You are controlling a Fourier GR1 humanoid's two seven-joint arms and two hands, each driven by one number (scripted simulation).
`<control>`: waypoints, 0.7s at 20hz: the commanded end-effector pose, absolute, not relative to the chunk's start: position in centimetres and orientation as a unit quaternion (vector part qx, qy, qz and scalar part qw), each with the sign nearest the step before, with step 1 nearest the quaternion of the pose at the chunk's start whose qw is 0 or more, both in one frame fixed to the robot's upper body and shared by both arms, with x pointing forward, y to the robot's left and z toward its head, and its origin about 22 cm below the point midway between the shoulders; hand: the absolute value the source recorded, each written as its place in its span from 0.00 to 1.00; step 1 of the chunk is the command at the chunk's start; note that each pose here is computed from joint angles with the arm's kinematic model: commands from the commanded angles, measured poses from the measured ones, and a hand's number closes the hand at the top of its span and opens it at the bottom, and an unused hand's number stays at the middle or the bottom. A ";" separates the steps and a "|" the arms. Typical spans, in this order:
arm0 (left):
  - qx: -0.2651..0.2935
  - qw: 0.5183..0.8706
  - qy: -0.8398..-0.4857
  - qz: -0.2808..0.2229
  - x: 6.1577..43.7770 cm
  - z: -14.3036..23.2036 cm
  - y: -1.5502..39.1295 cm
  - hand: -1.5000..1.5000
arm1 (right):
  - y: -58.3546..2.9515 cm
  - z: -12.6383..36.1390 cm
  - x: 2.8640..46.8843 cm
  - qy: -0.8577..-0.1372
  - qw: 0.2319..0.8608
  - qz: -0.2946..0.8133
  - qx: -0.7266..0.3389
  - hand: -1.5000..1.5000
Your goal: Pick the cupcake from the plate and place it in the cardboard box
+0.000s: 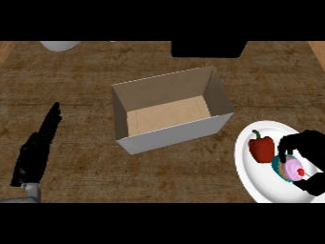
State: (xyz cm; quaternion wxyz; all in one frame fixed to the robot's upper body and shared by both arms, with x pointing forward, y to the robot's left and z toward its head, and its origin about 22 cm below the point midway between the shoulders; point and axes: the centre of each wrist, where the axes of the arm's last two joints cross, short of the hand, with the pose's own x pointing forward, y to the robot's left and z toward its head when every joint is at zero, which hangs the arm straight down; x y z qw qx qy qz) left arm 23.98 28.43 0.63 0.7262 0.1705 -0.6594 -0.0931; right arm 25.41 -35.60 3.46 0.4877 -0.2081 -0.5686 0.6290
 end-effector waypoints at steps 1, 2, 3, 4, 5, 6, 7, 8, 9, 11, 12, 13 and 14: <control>0.143 0.722 -0.668 -0.114 24.8 0.8 27.3 0.50 | -33.3 7.0 31.5 -0.595 0.405 0.662 -0.211 1.00; 0.141 0.711 -0.678 -0.127 25.2 1.7 27.0 0.50 | -32.8 8.3 32.6 -0.596 0.384 0.672 -0.215 1.00; 0.133 0.706 -0.683 -0.131 26.2 2.2 26.5 0.50 | -32.5 9.7 33.6 -0.604 0.357 0.680 -0.215 1.00; 0.115 0.704 -0.688 -0.136 25.6 1.7 25.2 0.50 | -32.1 10.0 34.1 -0.598 0.332 0.698 -0.211 1.00; 0.121 0.701 -0.689 -0.142 26.0 2.3 25.1 0.50 | -32.3 10.4 35.0 -0.607 0.324 0.697 -0.201 1.00; 0.122 0.701 -0.688 -0.143 26.2 2.4 25.5 0.50 | -31.6 11.2 36.2 -0.629 0.311 0.684 -0.200 1.00; 0.125 0.703 -0.686 -0.138 25.8 2.0 25.6 0.50 | -32.3 10.3 36.7 -0.621 0.305 0.696 -0.191 1.00; 0.121 0.705 -0.686 -0.134 26.2 1.9 25.3 0.50 | -32.0 11.8 37.8 -0.630 0.293 0.691 -0.201 1.00; 0.128 0.702 -0.687 -0.133 26.2 2.1 25.6 0.50 | -32.0 11.6 38.5 -0.634 0.283 0.692 -0.196 1.00; 0.131 0.710 -0.679 -0.134 26.6 1.9 26.1 0.50 | -31.8 13.3 40.2 -0.659 0.273 0.671 -0.201 1.00; 0.130 0.706 -0.684 -0.134 25.7 1.9 25.5 0.50 | -32.3 13.3 40.7 -0.664 0.281 0.663 -0.202 1.00; 0.138 0.705 -0.682 -0.133 26.1 1.8 26.0 0.50 | -33.4 13.4 40.9 -0.677 0.272 0.657 -0.192 1.00; 0.130 0.709 -0.680 -0.135 25.6 1.3 24.9 0.50 | -32.8 14.9 41.9 -0.686 0.280 0.649 -0.173 1.00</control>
